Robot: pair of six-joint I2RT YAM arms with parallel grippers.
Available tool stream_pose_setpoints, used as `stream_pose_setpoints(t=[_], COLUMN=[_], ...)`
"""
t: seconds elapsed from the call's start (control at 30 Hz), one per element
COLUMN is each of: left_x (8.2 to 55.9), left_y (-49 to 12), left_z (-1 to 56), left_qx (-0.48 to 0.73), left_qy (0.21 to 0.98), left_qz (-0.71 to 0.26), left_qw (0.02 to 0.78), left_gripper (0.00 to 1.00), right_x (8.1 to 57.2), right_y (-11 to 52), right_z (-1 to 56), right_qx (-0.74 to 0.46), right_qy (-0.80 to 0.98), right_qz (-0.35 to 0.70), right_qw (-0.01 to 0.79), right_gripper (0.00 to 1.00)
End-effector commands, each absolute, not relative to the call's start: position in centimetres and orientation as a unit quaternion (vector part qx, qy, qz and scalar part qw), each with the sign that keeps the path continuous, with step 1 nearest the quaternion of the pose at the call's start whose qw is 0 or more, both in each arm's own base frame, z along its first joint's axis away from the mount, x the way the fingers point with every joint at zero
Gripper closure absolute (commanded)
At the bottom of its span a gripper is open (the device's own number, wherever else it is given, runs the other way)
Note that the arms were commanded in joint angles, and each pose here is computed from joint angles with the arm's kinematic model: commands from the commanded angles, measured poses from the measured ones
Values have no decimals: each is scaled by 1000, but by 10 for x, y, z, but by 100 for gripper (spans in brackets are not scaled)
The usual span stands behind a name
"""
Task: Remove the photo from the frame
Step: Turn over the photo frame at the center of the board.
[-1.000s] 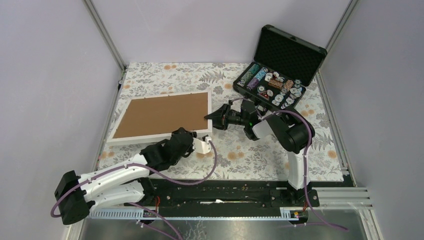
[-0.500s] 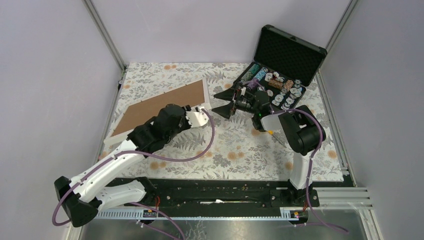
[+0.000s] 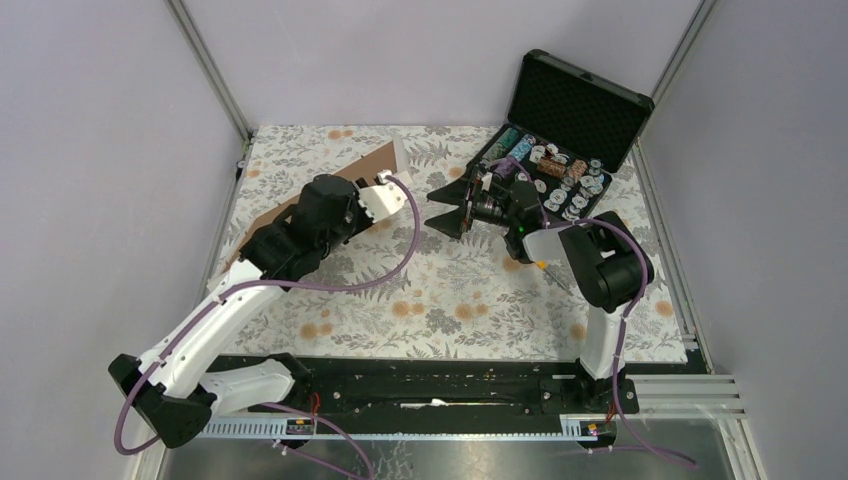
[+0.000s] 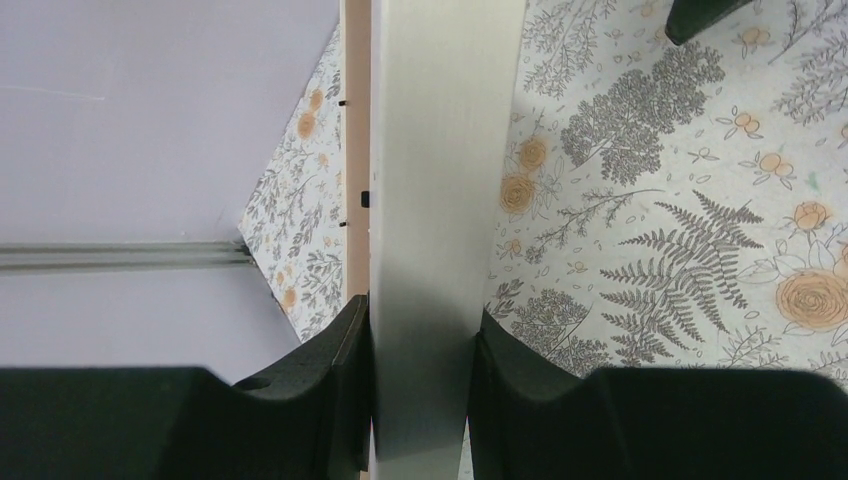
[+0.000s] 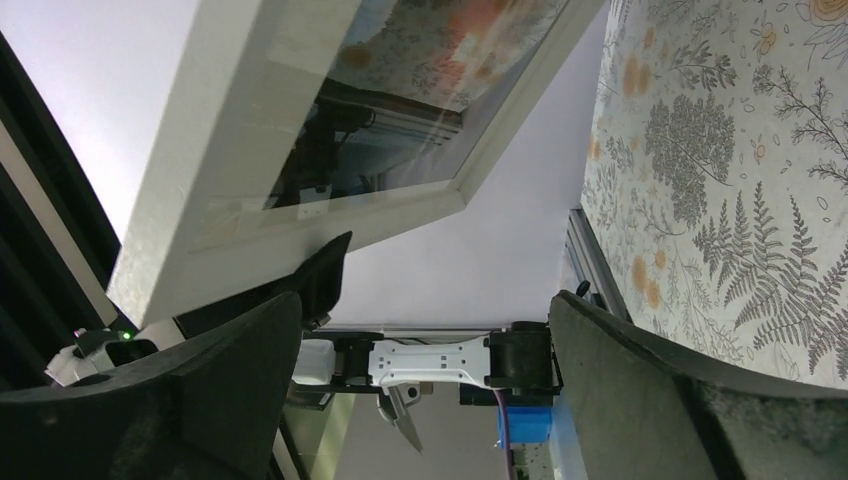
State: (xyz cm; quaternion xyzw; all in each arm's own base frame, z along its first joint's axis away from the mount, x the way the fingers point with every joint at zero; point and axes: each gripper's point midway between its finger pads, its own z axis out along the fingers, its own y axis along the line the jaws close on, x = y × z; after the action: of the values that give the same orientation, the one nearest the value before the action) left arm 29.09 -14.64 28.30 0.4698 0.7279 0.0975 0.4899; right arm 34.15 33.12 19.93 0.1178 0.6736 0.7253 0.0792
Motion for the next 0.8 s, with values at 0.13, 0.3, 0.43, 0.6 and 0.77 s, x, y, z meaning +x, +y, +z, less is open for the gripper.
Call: stream_pose_setpoints(t=[0.13, 0.3, 0.43, 0.6, 0.77], left_x=[298, 291, 289, 286, 287], left_y=[-162, -172, -174, -180, -189], left_z=[369, 379, 381, 397, 417], left_qx=[370, 367, 353, 333, 318], left_qy=[721, 734, 745, 749, 748], left_qz=[22, -19, -33, -62, -91], left_qw=[585, 572, 565, 570, 576], left_gripper=[100, 100, 100, 100, 100], right_x=[328, 324, 321, 319, 316], right_y=[328, 326, 325, 324, 323], right_z=[222, 215, 210, 208, 203], right_qx=[46, 29, 17, 5, 0], right_qy=[674, 687, 695, 700, 705], right_qz=[728, 714, 704, 700, 693], right_qw=[117, 135, 143, 145, 148], right_gripper=[0, 0, 0, 0, 0])
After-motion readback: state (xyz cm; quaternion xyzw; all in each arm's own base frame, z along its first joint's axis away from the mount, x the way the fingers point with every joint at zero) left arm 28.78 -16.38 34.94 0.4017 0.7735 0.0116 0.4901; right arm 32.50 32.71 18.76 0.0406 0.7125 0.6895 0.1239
